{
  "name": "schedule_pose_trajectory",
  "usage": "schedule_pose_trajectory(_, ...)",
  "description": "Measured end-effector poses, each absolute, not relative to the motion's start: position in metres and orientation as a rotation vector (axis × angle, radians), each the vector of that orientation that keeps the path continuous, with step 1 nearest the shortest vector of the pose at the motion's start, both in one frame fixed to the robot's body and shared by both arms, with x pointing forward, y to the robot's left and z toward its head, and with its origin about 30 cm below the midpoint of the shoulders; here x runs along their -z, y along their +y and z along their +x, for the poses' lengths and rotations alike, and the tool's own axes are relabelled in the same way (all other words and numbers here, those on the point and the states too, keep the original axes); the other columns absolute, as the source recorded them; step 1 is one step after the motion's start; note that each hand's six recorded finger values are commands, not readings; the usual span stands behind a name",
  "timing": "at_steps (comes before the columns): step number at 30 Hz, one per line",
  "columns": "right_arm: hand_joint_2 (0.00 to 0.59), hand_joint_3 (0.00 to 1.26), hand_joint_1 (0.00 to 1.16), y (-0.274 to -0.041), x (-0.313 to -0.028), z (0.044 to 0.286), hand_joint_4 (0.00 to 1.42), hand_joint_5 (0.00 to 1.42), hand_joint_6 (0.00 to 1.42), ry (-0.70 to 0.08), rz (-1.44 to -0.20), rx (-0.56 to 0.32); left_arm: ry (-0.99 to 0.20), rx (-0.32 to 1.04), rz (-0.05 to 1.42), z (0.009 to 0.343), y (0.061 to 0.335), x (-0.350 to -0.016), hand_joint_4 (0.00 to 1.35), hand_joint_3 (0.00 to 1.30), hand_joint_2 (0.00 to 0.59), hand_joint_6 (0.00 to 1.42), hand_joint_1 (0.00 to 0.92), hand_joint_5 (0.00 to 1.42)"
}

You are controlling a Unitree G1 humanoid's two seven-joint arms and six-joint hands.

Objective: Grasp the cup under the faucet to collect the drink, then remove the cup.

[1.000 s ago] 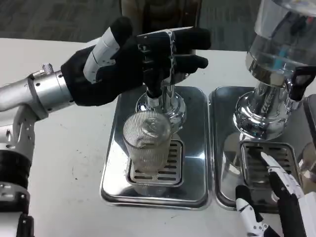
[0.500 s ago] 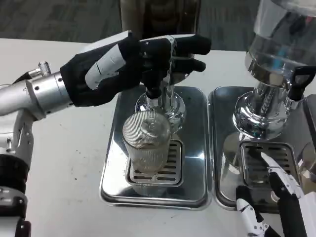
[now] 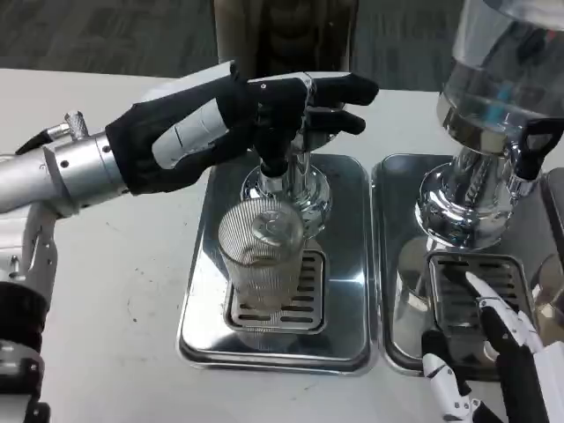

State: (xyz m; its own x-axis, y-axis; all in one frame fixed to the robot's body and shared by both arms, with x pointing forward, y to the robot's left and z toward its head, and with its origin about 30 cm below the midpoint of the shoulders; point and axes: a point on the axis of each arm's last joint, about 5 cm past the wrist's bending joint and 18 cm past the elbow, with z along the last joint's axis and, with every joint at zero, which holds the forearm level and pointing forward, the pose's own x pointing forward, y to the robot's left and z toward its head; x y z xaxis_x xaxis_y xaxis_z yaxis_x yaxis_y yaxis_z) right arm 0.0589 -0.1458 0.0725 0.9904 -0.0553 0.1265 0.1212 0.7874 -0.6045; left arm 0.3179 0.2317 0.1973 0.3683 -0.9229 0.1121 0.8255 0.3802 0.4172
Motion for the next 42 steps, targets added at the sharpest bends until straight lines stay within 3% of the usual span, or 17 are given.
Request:
schedule_pose_trajectory(7,0.398,0.19,0.32,-0.146,-0.073,0.06,0.15,0.15,0.05,-0.104,-0.648,0.092,-0.401,1.145,0.426,0.315,0.23,-0.202,0.06,0.16,0.096,0.06,0.0,0.12)
schedule_pose_trajectory(33,0.398,0.19,0.32,-0.146,-0.075,0.066,0.15,0.15,0.05,-0.118,-0.64,0.07,-0.512,1.104,0.578,0.304,0.228,-0.201,0.08,0.16,0.091,0.06,0.0,0.13)
schedule_pose_trajectory(42,0.352,0.17,0.32,-0.147,-0.078,0.073,0.15,0.15,0.08,-0.109,-0.533,0.047,-0.527,1.095,0.599,0.302,0.228,-0.201,0.08,0.16,0.087,0.07,0.0,0.14)
